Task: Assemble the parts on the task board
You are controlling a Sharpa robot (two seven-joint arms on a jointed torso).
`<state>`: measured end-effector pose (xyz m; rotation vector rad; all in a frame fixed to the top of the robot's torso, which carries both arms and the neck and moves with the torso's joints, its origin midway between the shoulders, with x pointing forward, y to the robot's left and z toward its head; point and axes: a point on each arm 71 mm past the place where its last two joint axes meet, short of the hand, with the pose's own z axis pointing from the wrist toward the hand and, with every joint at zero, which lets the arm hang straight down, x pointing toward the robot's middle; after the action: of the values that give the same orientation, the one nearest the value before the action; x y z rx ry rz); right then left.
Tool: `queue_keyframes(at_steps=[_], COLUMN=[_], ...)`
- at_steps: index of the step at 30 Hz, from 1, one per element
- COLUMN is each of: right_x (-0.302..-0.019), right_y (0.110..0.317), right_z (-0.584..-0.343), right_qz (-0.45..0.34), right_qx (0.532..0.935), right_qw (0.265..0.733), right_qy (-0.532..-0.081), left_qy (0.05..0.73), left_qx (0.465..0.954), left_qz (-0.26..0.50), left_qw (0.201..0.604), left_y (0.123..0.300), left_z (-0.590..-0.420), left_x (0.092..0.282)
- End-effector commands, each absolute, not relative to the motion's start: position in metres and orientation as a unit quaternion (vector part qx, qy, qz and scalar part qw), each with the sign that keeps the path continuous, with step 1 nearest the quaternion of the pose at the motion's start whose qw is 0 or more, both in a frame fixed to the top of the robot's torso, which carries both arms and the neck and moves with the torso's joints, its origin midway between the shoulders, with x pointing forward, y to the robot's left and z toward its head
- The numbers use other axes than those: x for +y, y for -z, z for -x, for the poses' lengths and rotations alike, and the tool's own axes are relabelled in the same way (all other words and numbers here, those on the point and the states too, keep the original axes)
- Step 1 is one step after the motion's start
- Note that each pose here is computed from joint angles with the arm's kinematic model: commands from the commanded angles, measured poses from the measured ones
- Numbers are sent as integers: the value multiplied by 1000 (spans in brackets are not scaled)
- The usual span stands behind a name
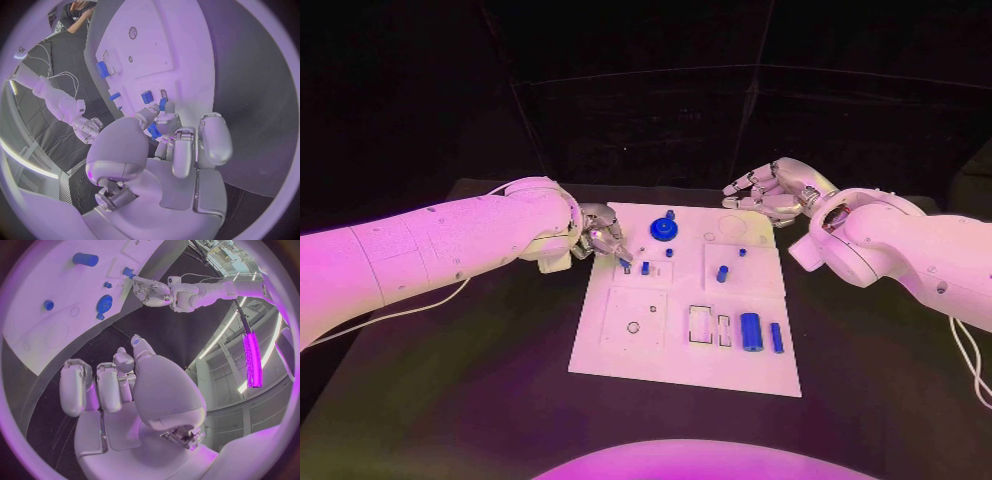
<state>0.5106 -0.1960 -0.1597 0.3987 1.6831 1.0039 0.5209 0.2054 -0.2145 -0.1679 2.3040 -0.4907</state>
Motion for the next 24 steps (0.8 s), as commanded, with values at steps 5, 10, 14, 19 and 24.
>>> queue_keyframes(at_steps=[5, 10, 14, 19, 24], right_x=[-195, -195, -195, -195, -195], right_y=[158, 158, 158, 158, 158], right_z=[-511, -511, -511, -511, -511], right_qz=[-163, -163, -163, -162, -162], right_qx=[707, 707, 707, 707, 707], right_qw=[540, 540, 540, 540, 540], right_qy=[-427, -426, -426, -427, -427], left_qy=[178, 176, 174, 171, 170], left_qx=[911, 914, 916, 918, 920], left_qz=[46, 42, 39, 38, 37], left_qw=[369, 363, 359, 355, 352], left_y=[217, 218, 218, 219, 220], left_z=[-518, -516, -516, -515, -516], left_x=[204, 203, 203, 203, 203])
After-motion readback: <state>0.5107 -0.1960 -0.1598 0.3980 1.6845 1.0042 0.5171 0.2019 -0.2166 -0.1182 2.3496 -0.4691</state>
